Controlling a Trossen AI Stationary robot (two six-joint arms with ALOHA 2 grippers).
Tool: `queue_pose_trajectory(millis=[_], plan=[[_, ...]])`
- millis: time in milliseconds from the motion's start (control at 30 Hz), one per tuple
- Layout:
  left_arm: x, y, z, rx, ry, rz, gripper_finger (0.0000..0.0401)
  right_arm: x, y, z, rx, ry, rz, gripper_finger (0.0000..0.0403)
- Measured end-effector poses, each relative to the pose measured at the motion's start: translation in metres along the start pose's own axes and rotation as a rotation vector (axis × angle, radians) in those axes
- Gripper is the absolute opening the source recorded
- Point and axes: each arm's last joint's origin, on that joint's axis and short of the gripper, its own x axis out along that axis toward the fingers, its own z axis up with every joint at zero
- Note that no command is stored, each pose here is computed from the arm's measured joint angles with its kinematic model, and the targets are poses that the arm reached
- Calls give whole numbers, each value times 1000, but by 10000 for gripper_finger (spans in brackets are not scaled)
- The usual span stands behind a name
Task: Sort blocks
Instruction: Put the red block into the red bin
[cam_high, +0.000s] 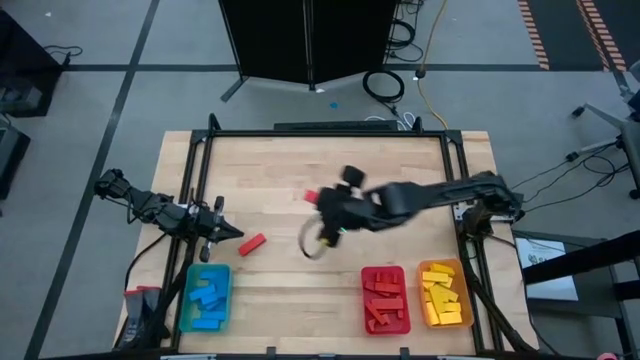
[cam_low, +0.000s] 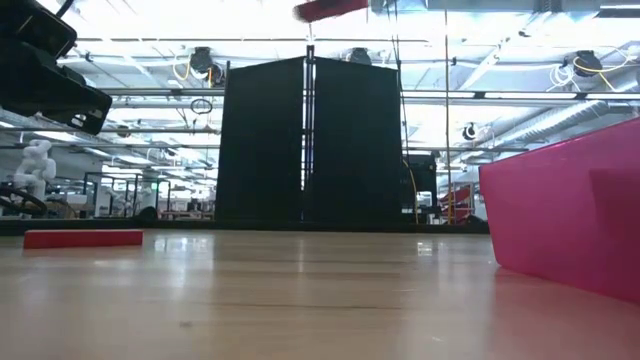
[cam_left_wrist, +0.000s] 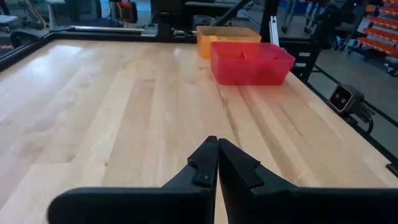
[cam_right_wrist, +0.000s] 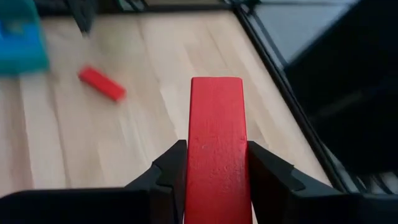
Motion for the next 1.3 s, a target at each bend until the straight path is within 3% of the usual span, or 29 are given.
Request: queue_pose_trajectory(millis=[267,400,667,867,1067,1300], plan=[[0,0,0,-2,-6,3,17,-98,14,-63,106,163,-159,114],[0,0,0,-2,-8,8,17,-120,38,-87,202,87,-121,114],[0,1,1,-3,-11,25,17,-110,76,-160,493,101,-169,114],[0,1,1,-3,-16,55,17,-91,89,-216,712,181,-237,114],[0,2,1,-3,-16,59,17,-71,105,-246,773,236,-207,114],[0,2,1,-3,-17,59,17,-49,131,-260,810,235,-147,114]])
